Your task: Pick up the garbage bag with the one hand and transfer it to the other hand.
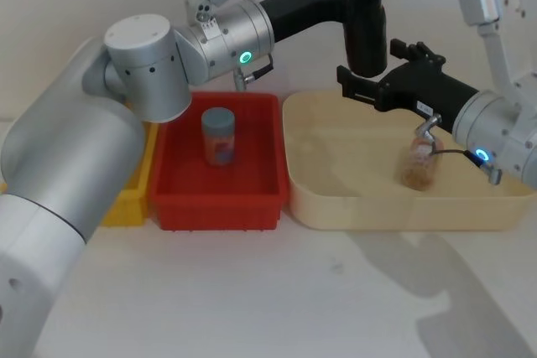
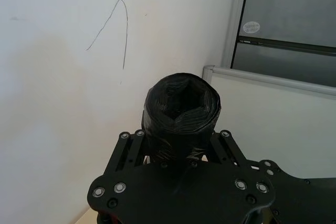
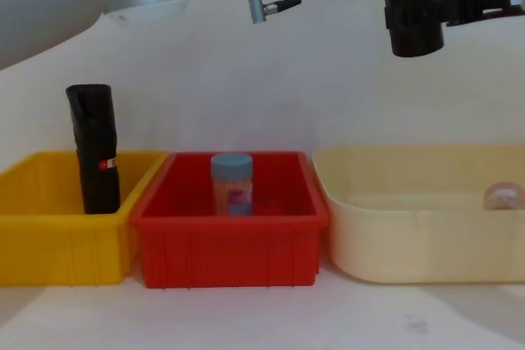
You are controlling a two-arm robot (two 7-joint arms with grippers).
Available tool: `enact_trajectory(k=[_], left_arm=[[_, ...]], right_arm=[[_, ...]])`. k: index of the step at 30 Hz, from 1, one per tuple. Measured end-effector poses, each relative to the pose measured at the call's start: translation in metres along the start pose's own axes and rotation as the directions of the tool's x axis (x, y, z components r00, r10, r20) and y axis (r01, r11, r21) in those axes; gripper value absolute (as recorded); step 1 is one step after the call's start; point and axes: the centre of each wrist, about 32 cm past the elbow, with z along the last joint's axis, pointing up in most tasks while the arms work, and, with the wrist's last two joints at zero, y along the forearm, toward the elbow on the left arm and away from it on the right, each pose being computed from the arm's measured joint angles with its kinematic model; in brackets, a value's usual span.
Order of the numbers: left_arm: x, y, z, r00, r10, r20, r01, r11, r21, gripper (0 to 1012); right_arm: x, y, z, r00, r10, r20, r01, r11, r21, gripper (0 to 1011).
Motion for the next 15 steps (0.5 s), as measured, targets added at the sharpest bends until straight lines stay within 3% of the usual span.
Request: enact_trajectory(k=[15], left_arm=[[-0.0003,-0.0013,0.0002,1.0000,-0.003,0.000,0.003,1.0000,0.000,426]], right_arm=[[-0.013,0.019,0.008,0.994,-0.103,0.041,0.104,0.994,-0.020,1001]])
